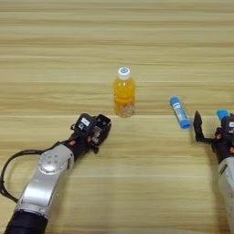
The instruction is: Move the objects on the table
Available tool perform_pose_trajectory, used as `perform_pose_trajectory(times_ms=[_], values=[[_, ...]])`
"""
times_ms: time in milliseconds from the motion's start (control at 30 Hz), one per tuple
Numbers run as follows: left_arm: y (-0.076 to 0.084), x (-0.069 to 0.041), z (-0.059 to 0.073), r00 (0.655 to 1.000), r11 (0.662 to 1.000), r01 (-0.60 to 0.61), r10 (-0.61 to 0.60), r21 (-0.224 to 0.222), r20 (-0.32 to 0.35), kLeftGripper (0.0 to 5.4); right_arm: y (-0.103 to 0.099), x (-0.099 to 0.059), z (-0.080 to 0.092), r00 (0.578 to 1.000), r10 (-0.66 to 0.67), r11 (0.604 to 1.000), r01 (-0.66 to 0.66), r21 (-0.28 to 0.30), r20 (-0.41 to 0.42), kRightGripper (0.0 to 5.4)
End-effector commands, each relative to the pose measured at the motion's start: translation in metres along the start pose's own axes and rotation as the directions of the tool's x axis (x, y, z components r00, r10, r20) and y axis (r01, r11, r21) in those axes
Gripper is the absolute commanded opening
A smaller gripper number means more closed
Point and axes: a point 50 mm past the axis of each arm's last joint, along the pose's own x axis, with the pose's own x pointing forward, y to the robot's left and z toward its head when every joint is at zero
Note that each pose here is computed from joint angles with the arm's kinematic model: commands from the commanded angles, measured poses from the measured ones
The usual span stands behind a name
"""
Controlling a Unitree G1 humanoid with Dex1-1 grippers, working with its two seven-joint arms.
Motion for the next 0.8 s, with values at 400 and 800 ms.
perform_pose_trajectory(times_ms=[400,800], values=[[0.011,0.022,-0.021,0.974,0.977,-0.211,0.206,-0.041,-0.097,2.41,-0.001,0.0,0.002,1.0,0.007,1.0,-0.007,-0.006,0.011,5.4],[0.013,0.02,-0.024,0.96,0.965,-0.262,0.257,-0.032,-0.109,2.79,-0.002,0.0,0.002,1.0,0.008,1.0,-0.008,-0.008,0.009,5.4]])
